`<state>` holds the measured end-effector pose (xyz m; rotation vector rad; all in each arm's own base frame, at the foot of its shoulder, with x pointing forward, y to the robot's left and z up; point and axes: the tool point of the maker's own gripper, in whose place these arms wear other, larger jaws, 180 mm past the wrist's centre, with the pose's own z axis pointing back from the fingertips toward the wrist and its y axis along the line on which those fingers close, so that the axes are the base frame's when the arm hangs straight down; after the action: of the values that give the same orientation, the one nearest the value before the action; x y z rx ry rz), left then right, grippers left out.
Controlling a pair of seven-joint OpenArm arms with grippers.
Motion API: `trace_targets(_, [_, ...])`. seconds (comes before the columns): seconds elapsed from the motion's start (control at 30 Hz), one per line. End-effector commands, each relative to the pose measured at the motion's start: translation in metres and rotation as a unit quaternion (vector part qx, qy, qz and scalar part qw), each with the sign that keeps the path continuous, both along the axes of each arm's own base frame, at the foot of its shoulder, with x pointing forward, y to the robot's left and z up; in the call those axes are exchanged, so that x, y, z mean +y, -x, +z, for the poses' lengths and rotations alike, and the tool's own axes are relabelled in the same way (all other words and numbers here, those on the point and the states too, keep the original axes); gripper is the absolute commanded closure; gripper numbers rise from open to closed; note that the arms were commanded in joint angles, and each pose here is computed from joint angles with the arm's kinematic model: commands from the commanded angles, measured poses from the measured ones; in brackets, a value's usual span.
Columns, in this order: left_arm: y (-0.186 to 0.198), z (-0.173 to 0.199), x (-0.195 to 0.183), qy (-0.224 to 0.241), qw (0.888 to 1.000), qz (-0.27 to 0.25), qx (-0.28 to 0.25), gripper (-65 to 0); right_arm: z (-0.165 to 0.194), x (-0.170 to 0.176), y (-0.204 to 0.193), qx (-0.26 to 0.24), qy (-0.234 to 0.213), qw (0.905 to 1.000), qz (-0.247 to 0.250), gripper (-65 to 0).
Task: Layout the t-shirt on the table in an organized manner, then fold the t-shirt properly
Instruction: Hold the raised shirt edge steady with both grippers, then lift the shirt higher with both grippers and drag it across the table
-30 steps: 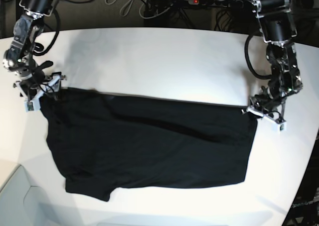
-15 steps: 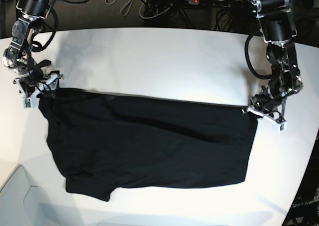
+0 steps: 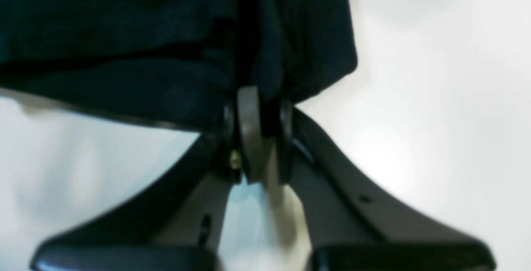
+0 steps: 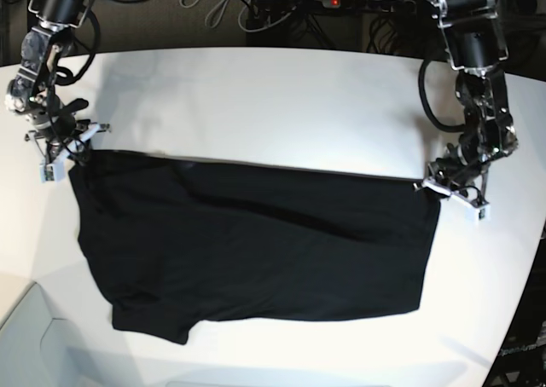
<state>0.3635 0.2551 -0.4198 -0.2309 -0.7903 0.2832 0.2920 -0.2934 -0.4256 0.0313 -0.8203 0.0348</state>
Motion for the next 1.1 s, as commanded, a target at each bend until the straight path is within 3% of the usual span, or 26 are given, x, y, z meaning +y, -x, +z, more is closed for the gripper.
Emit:
trace_targets(0.0, [-0.013, 0.020, 0.008, -0.009, 1.000, 0.002, -0.030, -0.2, 0.004, -0.010, 0.001, 0.006, 0.016, 0.9999, -0.002, 0.0])
trace_targets(0.33, [-0.017, 0.031, 0.014, -0.016, 0.999, 0.001, -0.042, -0.2, 0.037, -0.014, -0.003, -0.029, 0.057, 0.9978, 0.018, 0.0])
trace_targets(0.7, [-0.037, 0.085, 0.006, -0.040, 0.993, -0.015, -0.114, -0.2, 0.087, -0.007, -0.021, -0.076, 0.099, 0.9915, 0.037, 0.0])
trace_targets(1.07, [-0.080, 0.143, 0.007, -0.043, 0.983, -0.012, -0.181, -0.2, 0.137, 0.000, -0.073, -0.138, 0.108, 0.9836, 0.043, 0.0])
